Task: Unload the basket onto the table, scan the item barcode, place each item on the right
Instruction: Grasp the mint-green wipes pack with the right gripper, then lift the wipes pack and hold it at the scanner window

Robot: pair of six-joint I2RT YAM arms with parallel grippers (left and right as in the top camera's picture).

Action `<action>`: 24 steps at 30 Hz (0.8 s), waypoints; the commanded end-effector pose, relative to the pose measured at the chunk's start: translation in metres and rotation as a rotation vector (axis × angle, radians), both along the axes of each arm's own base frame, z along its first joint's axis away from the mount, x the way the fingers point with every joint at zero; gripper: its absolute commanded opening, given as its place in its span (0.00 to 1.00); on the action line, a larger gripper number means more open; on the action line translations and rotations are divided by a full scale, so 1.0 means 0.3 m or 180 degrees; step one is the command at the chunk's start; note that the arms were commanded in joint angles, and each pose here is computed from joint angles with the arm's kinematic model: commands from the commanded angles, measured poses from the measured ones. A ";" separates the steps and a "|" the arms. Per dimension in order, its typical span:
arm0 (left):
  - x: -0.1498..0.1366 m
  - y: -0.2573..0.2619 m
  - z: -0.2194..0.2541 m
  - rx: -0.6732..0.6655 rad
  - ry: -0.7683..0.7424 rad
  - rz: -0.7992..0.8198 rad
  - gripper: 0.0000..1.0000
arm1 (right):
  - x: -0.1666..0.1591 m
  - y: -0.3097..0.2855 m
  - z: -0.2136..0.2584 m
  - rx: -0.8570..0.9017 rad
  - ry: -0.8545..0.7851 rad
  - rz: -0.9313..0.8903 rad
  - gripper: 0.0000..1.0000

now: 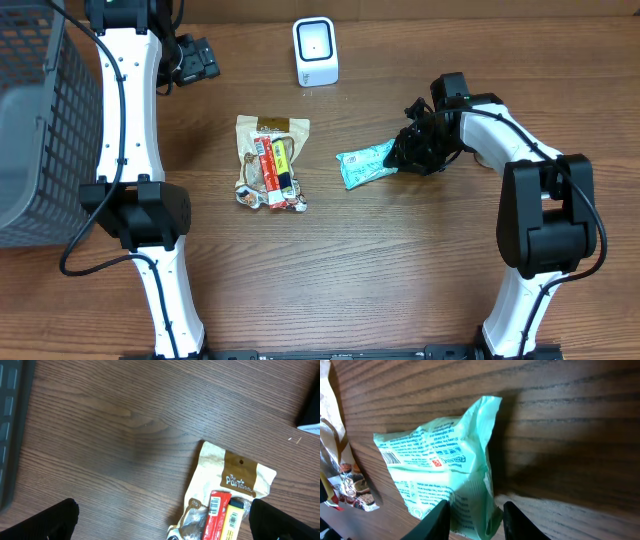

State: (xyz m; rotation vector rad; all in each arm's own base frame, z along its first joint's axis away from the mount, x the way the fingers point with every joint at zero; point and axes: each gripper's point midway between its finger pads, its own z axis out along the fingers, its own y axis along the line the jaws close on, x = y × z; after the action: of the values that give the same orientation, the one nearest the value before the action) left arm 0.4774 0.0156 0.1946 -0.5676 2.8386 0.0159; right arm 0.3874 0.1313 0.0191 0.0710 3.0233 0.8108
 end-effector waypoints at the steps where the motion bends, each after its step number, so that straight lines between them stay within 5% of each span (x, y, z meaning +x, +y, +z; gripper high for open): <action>1: 0.004 -0.013 -0.009 -0.0022 0.0007 0.0019 1.00 | -0.018 0.004 -0.019 0.0016 0.0057 -0.0024 0.34; 6: 0.004 -0.013 -0.009 -0.0022 0.0007 0.0019 0.99 | -0.041 0.037 -0.042 0.0112 0.0061 0.0037 0.31; 8: 0.004 -0.013 -0.009 -0.0022 0.0007 0.0019 1.00 | -0.037 0.047 -0.039 0.0153 0.0033 0.0052 0.15; 11: 0.004 -0.013 -0.009 -0.0022 0.0007 0.0019 1.00 | -0.023 0.045 -0.027 0.0157 -0.0004 0.0044 0.04; 24: 0.004 -0.013 -0.009 -0.0022 0.0007 0.0019 1.00 | 0.155 0.057 0.165 0.0183 -0.0694 0.0177 0.04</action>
State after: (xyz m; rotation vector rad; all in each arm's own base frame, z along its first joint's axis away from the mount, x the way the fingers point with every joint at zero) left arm 0.4775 0.0157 0.1947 -0.5676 2.8382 0.0164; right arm 0.4124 0.1442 0.0366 -0.0262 2.9092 0.8567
